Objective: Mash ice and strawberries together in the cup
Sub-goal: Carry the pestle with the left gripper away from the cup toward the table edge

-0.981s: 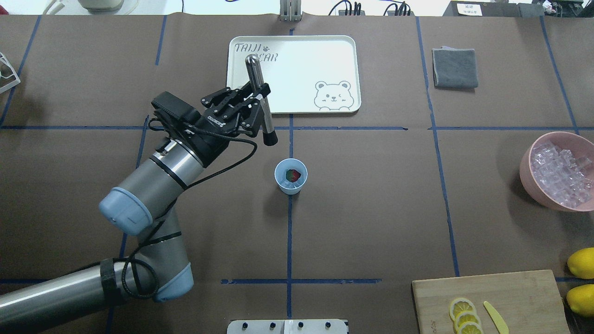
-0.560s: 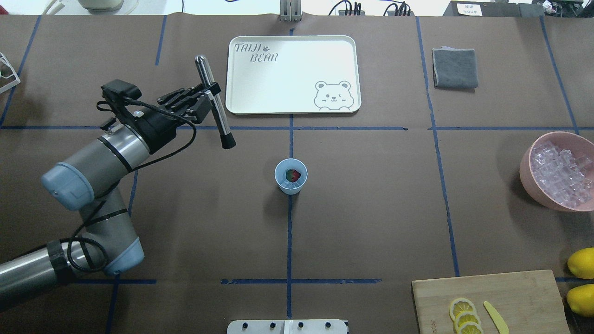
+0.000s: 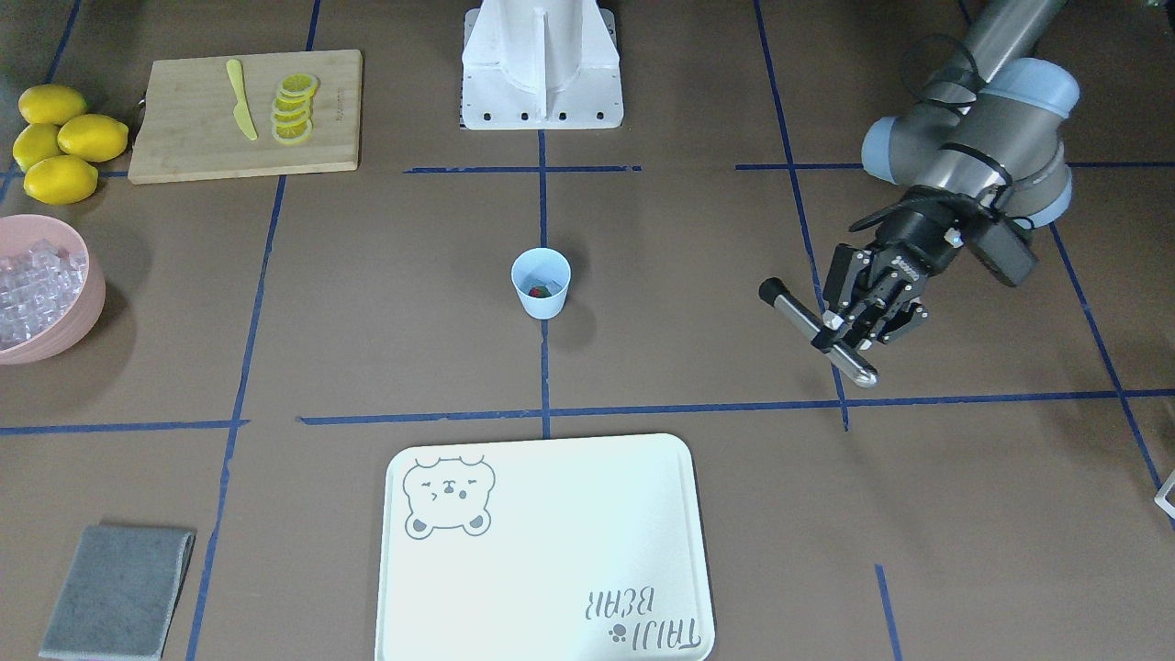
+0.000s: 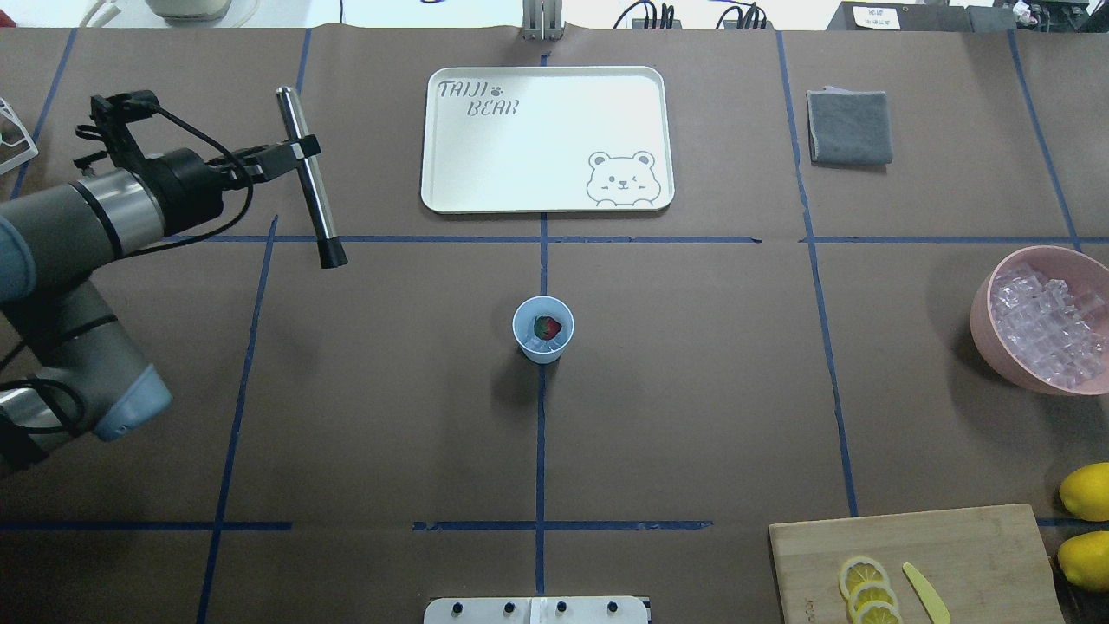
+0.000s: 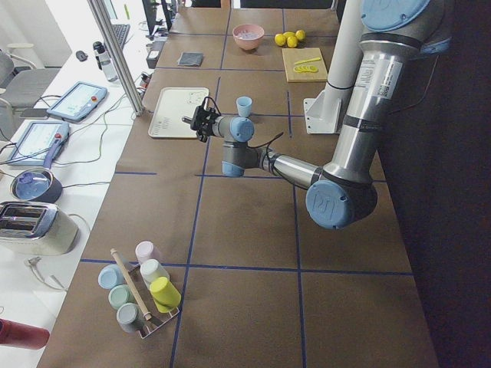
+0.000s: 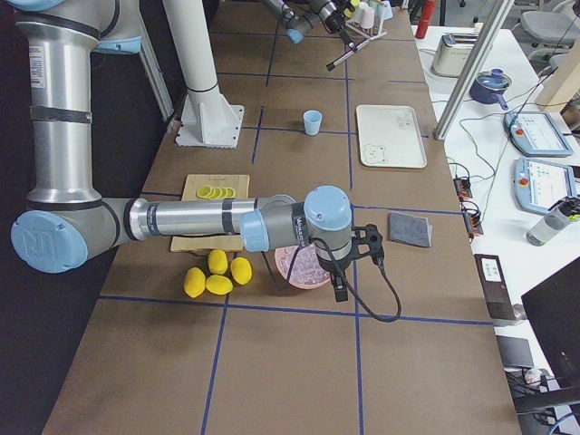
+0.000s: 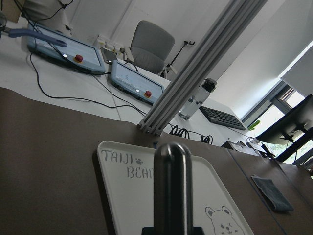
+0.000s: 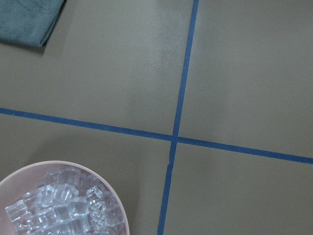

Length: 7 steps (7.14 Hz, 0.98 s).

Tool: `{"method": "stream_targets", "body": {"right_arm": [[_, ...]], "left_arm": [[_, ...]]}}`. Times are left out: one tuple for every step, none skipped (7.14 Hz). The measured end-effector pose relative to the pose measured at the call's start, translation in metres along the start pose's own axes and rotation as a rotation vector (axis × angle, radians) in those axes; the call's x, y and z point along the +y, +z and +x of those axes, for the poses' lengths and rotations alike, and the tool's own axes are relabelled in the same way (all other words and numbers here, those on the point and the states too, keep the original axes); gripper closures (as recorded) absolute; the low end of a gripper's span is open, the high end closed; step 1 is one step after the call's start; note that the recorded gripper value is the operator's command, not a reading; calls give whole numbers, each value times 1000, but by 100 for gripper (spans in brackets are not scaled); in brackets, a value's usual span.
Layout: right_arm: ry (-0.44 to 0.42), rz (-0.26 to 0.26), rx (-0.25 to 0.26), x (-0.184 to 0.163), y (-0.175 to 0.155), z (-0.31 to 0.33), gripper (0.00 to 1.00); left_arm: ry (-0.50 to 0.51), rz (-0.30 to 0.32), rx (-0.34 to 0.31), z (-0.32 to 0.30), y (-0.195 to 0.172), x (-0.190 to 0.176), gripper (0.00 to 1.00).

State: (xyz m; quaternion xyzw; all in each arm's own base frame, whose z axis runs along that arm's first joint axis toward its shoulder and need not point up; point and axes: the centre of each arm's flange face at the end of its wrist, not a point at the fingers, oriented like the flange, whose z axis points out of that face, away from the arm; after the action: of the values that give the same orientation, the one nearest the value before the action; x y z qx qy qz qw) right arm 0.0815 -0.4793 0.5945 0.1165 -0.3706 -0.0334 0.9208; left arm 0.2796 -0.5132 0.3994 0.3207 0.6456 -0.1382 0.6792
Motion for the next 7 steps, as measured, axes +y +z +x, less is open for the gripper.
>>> {"method": "stream_targets", "body": {"right_arm": [[-1, 5, 0, 0, -3, -1, 0], [0, 6, -1, 0, -4, -2, 0], [3, 4, -2, 1, -4, -2, 0], [6, 1, -2, 2, -4, -1, 0], [6, 1, -4, 2, -4, -2, 0], [5, 2, -4, 1, -4, -2, 0], [4, 3, -3, 1, -5, -3, 0]], "left_arm": [[-55, -90, -49, -25, -27, -16, 100], [-124, -198, -110, -50, -62, -40, 100], [-196, -280, -161, -69, -91, -59, 100], [-255, -330, -207, -88, -107, -64, 100], [-296, -363, -252, -107, -115, -59, 100], [-296, -393, -292, -126, -121, -46, 100], [-264, -424, -330, -146, -129, -33, 100]]}}
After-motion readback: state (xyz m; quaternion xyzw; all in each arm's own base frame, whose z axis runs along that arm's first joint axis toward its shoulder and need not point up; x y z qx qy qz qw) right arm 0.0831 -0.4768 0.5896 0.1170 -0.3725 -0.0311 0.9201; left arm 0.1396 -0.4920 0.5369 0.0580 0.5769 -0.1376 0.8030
